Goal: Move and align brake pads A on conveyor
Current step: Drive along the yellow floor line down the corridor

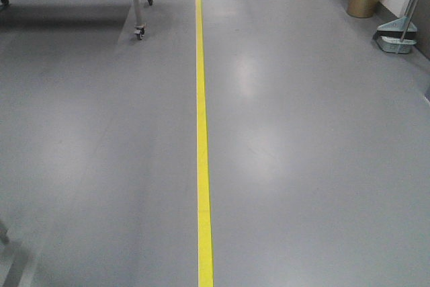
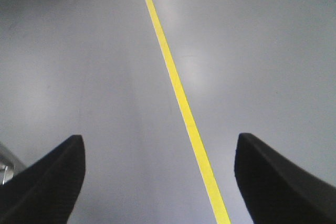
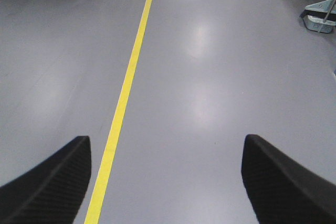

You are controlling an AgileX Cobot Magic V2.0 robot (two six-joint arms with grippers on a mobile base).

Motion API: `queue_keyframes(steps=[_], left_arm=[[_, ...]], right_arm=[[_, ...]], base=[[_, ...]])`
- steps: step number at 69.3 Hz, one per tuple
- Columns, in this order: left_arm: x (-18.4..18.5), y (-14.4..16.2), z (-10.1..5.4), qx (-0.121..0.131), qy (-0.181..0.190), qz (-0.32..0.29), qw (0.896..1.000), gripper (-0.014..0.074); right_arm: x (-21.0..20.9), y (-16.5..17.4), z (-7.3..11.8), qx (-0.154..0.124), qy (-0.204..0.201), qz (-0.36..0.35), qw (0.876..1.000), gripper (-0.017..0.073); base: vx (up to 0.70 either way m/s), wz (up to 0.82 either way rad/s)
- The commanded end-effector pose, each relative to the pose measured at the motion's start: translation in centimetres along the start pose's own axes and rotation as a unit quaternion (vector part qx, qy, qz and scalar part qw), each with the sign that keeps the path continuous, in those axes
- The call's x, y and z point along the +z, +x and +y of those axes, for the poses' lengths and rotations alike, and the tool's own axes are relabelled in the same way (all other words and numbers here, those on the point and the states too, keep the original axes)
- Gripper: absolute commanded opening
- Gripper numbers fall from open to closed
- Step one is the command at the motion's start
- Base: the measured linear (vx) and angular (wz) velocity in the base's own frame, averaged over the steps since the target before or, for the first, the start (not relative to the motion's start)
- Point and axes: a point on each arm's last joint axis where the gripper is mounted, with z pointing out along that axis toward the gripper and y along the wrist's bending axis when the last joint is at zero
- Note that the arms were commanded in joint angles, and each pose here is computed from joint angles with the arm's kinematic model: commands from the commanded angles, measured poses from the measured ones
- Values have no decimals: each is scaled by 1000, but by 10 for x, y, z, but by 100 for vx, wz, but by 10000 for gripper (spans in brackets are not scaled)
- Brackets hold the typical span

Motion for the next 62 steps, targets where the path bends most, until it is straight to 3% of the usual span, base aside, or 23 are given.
queue_keyframes(steps=[1, 38, 62], left_arm=[[-3, -11, -1, -1, 3, -40, 999, 540], [-3, -11, -1, -1, 3, -41, 999, 540], [-3, -11, -1, -1, 3, -41, 999, 540]], right_arm=[[-4, -13, -2, -6, 9, -45, 999, 558], [-4, -13, -2, -6, 9, -45, 999, 558], [-4, -13, -2, -6, 9, -45, 999, 558]], base=[[66, -6], [57, 2], [36, 37]])
